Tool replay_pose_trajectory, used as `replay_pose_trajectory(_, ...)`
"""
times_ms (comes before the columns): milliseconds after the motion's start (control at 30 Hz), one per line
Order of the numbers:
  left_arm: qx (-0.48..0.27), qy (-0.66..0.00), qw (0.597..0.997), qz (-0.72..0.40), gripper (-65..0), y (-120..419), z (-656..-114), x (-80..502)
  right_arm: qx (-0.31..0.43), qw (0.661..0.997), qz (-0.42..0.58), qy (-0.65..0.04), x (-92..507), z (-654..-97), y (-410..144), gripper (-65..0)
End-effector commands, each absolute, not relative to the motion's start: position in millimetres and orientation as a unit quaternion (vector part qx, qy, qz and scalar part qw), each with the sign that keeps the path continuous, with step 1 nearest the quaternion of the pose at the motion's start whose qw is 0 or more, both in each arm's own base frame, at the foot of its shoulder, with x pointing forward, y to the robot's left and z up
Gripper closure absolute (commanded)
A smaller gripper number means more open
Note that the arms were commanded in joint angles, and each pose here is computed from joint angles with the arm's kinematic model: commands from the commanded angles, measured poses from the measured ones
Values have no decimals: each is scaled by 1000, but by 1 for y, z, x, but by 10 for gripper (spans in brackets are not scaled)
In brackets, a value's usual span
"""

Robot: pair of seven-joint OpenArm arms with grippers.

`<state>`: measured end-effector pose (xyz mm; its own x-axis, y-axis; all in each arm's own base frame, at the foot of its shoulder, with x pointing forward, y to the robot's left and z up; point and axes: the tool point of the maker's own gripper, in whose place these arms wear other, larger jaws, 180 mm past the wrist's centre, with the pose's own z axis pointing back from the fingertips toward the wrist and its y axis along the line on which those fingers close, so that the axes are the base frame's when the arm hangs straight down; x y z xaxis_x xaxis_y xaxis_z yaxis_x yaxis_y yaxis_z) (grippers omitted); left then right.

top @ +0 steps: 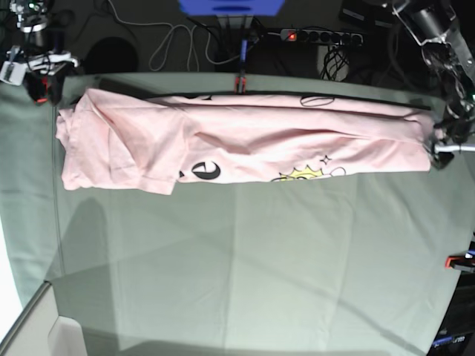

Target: Layout the t-shirt on the table in an organized manner, then fold the t-shirt properly

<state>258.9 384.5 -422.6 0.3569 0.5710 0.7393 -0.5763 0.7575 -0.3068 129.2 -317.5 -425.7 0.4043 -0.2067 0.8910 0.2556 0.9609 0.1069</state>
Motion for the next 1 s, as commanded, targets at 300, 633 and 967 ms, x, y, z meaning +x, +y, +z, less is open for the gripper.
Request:
replay_pose_trajectory(300,-31,-526,780,338,-491,372,-364,239,-21,823,-144,-550,135,-417,-315,-328)
replay_pose_trajectory(633,-74,-462,826,314,-491,318,-406,227,19,786,-91,-611,186,-372,-262,-351)
replay_pose_trajectory(967,-64,-471,822,313,-491,330,-398,228,119,769,-30,-628,223,-360,-178,-365)
